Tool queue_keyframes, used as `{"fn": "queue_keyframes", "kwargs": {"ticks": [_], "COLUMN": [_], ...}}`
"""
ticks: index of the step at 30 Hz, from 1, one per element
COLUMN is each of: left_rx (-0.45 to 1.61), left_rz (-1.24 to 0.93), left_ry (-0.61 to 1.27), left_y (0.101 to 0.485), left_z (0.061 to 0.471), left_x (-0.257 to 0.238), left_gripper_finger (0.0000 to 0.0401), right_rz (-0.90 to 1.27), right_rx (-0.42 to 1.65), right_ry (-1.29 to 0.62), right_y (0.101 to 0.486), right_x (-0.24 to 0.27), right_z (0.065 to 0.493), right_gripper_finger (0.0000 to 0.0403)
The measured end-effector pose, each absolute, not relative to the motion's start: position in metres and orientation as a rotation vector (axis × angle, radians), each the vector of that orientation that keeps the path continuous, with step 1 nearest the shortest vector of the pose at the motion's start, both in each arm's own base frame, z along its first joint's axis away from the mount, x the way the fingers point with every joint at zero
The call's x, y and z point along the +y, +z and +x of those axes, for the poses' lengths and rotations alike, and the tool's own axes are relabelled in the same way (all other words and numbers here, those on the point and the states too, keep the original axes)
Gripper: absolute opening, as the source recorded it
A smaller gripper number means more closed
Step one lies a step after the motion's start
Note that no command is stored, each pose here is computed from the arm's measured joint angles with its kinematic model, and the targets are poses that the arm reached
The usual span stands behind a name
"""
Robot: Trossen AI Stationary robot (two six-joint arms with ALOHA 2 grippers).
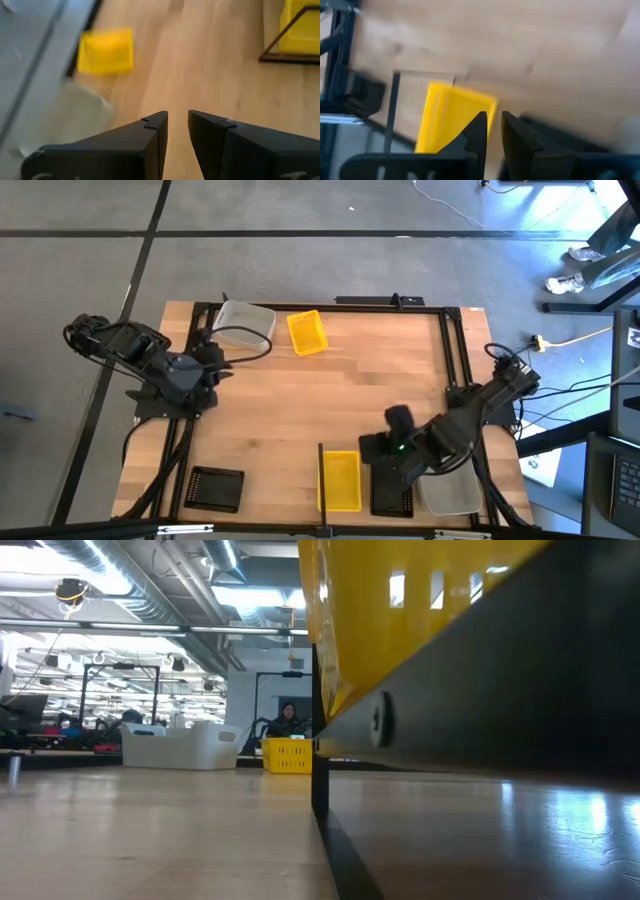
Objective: Stack baskets on shelf by color
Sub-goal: Stack the black bin on top of the black bin on the shelf
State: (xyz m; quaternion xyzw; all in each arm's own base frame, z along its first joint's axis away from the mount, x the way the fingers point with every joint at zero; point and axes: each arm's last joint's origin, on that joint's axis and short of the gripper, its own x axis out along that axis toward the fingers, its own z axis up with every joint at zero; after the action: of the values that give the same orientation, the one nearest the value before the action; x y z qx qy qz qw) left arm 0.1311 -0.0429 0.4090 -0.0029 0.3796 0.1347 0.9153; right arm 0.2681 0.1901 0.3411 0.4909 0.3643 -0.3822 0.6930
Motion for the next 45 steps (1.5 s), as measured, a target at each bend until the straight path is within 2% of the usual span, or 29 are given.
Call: {"fn": "queue_keyframes", "kwargs": {"ticks": [4, 7, 11, 14, 20, 23, 29, 45], "left_rx": [0.871, 0.959, 1.143, 1.266, 1.192, 1.124, 1.059, 1.213], "left_rz": [-0.146, -0.184, -0.177, -0.178, -0.253, -0.247, -0.272, -0.211], "left_ry": [0.274, 0.217, 0.122, -0.031, -0.318, -0.368, -0.342, -0.376], "left_y": [0.4, 0.383, 0.347, 0.316, 0.273, 0.265, 0.249, 0.208], "left_z": [0.128, 0.133, 0.135, 0.138, 0.152, 0.154, 0.157, 0.148], "left_x": [-0.044, -0.049, -0.058, -0.07, -0.099, -0.109, -0.123, -0.162], "left_gripper_finger": [0.0069, 0.0069, 0.0069, 0.0069, 0.0069, 0.0069, 0.0069, 0.0069], "right_rz": [0.884, 0.71, 0.485, 0.33, 0.095, 0.073, 0.08, 0.085], "right_rx": [0.755, 0.707, 0.705, 0.747, 0.84, 0.901, 0.975, 0.967], "right_ry": [-0.876, -0.816, -0.704, -0.615, -0.44, -0.352, -0.26, -0.268], "right_y": [0.368, 0.383, 0.399, 0.407, 0.416, 0.418, 0.418, 0.418], "right_x": [0.177, 0.171, 0.167, 0.166, 0.166, 0.168, 0.17, 0.17], "right_z": [0.256, 0.253, 0.251, 0.25, 0.248, 0.248, 0.247, 0.247], "right_gripper_finger": [0.0055, 0.0055, 0.0055, 0.0055, 0.0055, 0.0055, 0.0055, 0.0055]}}
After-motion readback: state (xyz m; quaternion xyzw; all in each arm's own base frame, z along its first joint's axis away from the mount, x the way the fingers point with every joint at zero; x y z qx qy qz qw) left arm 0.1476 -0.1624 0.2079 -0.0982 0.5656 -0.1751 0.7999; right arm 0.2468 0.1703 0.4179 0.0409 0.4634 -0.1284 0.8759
